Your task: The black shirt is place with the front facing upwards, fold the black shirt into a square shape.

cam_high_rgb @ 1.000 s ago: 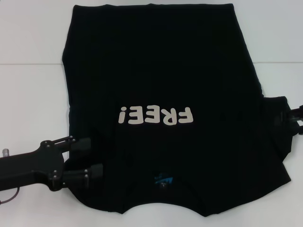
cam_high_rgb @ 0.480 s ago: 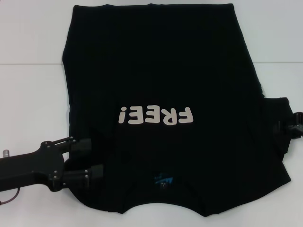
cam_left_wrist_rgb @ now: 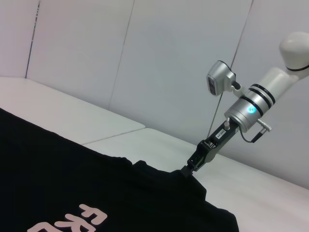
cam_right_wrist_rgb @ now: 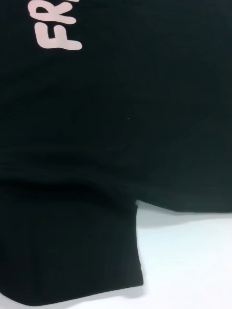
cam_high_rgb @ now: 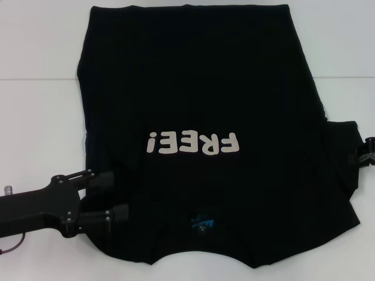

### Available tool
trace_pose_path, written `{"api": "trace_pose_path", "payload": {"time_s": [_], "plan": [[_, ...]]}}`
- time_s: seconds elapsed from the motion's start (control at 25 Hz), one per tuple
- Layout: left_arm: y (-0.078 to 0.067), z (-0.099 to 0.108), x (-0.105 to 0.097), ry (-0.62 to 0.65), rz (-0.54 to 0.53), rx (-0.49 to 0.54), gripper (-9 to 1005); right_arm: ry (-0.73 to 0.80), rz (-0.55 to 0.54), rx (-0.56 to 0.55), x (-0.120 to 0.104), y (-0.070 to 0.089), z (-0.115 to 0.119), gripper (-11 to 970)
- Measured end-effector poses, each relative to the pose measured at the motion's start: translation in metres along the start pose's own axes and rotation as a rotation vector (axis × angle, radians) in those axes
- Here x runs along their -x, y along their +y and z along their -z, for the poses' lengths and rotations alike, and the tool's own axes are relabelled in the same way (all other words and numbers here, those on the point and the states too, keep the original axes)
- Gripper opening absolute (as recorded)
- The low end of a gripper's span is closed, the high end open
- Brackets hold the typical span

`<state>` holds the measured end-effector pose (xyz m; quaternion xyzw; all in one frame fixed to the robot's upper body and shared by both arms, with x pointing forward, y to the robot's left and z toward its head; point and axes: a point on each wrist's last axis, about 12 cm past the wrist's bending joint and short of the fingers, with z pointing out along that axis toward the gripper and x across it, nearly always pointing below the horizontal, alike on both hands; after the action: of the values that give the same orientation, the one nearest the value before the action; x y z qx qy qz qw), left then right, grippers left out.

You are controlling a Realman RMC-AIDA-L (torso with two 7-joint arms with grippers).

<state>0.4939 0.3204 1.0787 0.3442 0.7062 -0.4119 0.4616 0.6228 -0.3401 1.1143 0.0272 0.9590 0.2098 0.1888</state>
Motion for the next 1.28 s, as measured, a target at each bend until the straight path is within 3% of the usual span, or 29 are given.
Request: {"api": "trace_pose_path", "payload": {"time_s": [0.2,0.28,0.6,0.76,1.28], "plan": [[0.0,0.0,0.0,0.0,0.001,-0.001,875,-0.01,-0.002,-0.007,0.001,-0.002,0.001,239],[0.0,0.0,0.0,-0.001,0.002,-0.001,875,-0.022,0.001,-0.012,0.003,-0.003,0.003,30],[-0.001,0.001,-0.001,-0.001,0.011,0.0,874,-0.11,0.023,-0.012,0.011,-0.006,0.016,21],[-0.001,0.001,-0.001,-0.001,0.016,-0.002,874,-0.122,0.085,0.007,0.016,-0.001,0.018,17],[0.0,-0.001,0.0,0.002,0.029,-0.001,875,-0.046,0.445,0.041,0.03,0.056,-0.001,17]]}}
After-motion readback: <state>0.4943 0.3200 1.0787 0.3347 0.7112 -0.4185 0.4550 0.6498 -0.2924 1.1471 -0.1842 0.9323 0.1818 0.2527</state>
